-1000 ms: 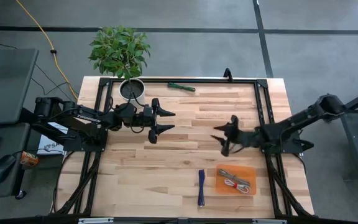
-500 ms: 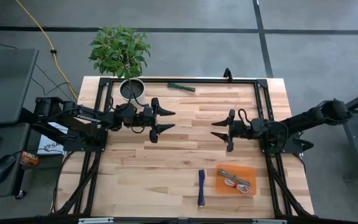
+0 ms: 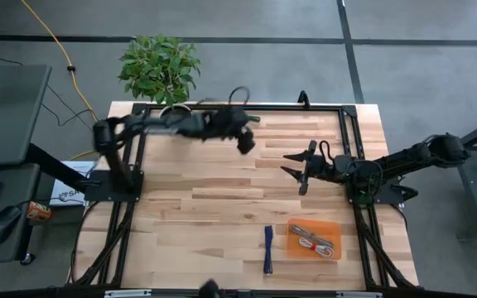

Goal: Pick and place USB-C Cables
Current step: Put the green charger cable into the orange bin

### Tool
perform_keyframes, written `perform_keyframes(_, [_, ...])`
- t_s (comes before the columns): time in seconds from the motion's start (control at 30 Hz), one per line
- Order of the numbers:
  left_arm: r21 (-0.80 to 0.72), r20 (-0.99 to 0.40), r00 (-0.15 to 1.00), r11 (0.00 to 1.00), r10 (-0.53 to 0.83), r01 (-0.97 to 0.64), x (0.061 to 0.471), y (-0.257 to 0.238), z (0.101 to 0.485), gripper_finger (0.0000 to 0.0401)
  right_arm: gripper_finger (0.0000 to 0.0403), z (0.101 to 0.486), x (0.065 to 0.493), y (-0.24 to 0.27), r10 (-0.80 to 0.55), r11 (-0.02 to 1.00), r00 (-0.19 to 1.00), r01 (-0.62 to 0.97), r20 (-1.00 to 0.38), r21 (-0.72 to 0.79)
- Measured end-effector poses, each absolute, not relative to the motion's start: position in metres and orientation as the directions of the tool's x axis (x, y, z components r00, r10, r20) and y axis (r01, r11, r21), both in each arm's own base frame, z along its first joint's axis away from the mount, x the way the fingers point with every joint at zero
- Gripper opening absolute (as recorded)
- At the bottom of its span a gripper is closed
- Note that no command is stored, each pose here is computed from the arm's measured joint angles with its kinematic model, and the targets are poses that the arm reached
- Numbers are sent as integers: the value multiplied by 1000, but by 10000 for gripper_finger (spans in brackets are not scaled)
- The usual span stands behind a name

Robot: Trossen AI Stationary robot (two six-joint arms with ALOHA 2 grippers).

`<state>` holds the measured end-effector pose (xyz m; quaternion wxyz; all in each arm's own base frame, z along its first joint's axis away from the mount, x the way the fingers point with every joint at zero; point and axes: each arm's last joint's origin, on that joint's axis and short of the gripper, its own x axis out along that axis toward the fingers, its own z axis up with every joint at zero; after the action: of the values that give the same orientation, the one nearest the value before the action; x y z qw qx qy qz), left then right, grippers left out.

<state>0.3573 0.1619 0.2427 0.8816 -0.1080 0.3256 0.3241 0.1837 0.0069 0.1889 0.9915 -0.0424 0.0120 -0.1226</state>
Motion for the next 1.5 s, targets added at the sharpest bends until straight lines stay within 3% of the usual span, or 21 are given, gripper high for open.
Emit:
perform_keyframes(0.17, [44,-806,400,719,436,-694,364,235,243,229,172,188,184,7,-243,967,970,240,-23,-87])
perform_keyframes(0.4, [-62,-875,392,737,284,-673,358,311,208,229,172,182,184,7,-241,969,967,235,-79,-76])
perform_keyframes(0.67, [40,-896,308,750,319,-660,344,351,158,229,172,180,183,7,-241,970,965,236,-101,-60])
perform_keyframes(1.07, [63,-890,336,815,307,-576,345,357,149,229,172,180,183,5,-303,948,948,291,-97,-126])
perform_keyframes(1.2, [54,-844,420,832,333,-551,356,353,163,229,172,180,182,4,-339,936,936,326,-96,-130])
perform_keyframes(1.33, [-21,-810,526,884,259,-467,363,343,179,229,172,180,182,4,-339,937,936,325,-96,-130])
perform_keyframes(1.5, [-29,-835,515,919,194,-393,365,333,176,229,172,180,182,4,-338,937,936,325,-99,-132])
